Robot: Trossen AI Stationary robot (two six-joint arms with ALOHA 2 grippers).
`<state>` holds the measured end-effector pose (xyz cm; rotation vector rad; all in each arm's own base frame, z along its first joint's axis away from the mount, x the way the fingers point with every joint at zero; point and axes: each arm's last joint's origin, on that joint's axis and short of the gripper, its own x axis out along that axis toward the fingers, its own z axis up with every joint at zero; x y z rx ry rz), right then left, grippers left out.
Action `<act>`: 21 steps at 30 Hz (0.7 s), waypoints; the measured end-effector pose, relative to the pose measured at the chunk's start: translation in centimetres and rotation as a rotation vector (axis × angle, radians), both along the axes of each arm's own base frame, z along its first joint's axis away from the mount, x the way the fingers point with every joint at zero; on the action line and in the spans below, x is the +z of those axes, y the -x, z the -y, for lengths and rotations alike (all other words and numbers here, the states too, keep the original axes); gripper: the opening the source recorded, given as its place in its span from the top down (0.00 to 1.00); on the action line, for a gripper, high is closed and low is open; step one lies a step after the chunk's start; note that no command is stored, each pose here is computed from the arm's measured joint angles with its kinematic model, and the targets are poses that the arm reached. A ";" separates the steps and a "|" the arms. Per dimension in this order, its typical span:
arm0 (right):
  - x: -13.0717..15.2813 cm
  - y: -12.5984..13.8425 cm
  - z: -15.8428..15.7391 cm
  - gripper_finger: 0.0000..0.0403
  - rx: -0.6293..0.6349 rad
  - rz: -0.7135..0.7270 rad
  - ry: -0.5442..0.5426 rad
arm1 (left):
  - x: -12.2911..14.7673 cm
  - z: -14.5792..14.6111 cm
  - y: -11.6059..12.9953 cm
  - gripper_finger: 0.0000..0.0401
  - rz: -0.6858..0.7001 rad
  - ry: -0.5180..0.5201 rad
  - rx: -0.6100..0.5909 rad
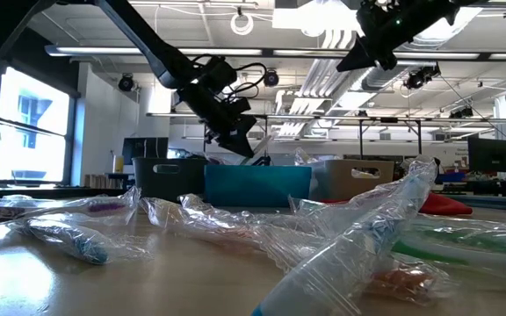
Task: Pick & Place Toothbrushes
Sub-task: Put the green toothbrush into the transparent bin, then put the top right orange toothbrush into the white bin
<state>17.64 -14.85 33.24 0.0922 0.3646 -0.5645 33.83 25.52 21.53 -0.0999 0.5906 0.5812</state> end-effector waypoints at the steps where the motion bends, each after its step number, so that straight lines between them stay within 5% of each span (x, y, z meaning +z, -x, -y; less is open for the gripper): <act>1: 0.0 0.0 0.0 0.99 0.003 -0.007 0.004 | 0.0 0.0 0.0 0.84 0.000 0.000 0.000; 8: -0.1 0.0 0.0 1.00 0.003 -0.017 0.004 | 0.0 0.0 0.0 0.69 0.001 0.000 0.000; 21: -0.1 0.0 0.0 1.00 0.003 -0.015 0.002 | 0.0 1.1 -0.7 0.67 0.049 0.066 -0.141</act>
